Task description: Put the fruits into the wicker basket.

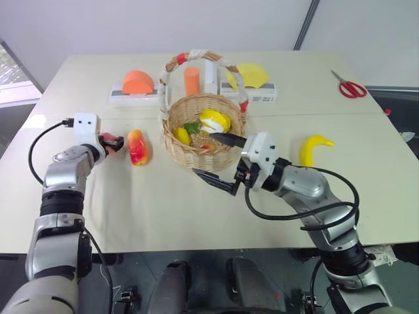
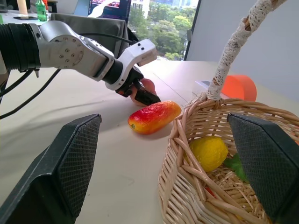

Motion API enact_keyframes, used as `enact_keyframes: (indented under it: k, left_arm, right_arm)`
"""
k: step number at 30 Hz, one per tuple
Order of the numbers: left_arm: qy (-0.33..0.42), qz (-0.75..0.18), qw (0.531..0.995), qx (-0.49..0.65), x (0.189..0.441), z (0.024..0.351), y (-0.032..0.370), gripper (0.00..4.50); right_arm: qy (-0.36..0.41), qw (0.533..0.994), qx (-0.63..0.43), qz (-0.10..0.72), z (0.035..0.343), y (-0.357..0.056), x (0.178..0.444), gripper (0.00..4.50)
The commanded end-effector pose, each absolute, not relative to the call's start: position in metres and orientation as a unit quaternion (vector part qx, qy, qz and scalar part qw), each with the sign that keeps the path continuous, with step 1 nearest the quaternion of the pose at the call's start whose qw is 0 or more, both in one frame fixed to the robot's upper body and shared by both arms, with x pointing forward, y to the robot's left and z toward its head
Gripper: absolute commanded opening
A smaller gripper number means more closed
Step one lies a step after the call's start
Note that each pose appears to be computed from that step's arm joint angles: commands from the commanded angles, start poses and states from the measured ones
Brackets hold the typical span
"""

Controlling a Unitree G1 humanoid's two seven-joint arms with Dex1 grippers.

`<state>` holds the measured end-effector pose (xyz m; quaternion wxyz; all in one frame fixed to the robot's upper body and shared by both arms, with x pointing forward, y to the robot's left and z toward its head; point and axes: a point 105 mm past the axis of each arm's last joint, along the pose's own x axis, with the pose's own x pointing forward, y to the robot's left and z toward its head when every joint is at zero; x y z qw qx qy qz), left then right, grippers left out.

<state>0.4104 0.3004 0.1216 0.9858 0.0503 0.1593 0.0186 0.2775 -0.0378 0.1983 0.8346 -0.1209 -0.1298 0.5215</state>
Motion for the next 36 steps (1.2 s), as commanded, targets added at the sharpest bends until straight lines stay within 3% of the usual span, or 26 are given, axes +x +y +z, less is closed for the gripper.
enact_keyframes:
  k: [1,3,6,11,15,18,20,24,27,31,36]
  left_arm:
    - [0.126,0.027,0.990,0.055,0.412,0.142,0.306,3.13]
    - [0.131,0.033,0.989,0.061,0.410,0.141,0.309,2.51]
    - [0.117,0.041,0.990,0.072,0.403,0.149,0.316,2.51]
    - [0.004,-0.014,0.997,0.073,0.382,0.202,0.304,2.51]
    - [-0.091,-0.210,0.971,0.066,0.340,0.247,0.237,2.51]
    - [-0.072,-0.356,0.928,0.080,0.314,0.246,0.171,2.51]
    - [-0.054,-0.381,0.917,0.103,0.317,0.240,0.143,2.51]
    - [-0.047,-0.377,0.913,0.148,0.347,0.236,0.099,2.51]
    - [-0.030,-0.375,0.913,0.156,0.361,0.230,0.086,2.51]
    - [-0.021,-0.372,0.917,0.141,0.370,0.229,0.084,4.44]
    - [-0.046,-0.377,0.920,0.099,0.362,0.250,0.101,4.44]
  right_arm:
    - [-0.155,0.828,-0.124,0.524,0.208,-0.035,0.273,4.50]
    - [-0.157,0.828,-0.125,0.524,0.210,-0.034,0.273,4.50]
    - [-0.160,0.827,-0.127,0.524,0.213,-0.034,0.275,4.50]
    - [-0.162,0.827,-0.130,0.523,0.215,-0.036,0.276,4.50]
    - [-0.162,0.828,-0.134,0.520,0.217,-0.040,0.279,4.50]
    - [-0.161,0.830,-0.139,0.516,0.219,-0.044,0.285,4.50]
    - [-0.161,0.829,-0.141,0.516,0.219,-0.044,0.287,4.50]
    - [-0.161,0.827,-0.141,0.520,0.218,-0.041,0.288,4.50]
    - [-0.163,0.828,-0.140,0.517,0.219,-0.039,0.287,4.50]
    - [-0.161,0.838,-0.139,0.502,0.217,-0.041,0.289,4.50]
    - [-0.142,0.854,-0.142,0.480,0.207,-0.049,0.294,4.50]
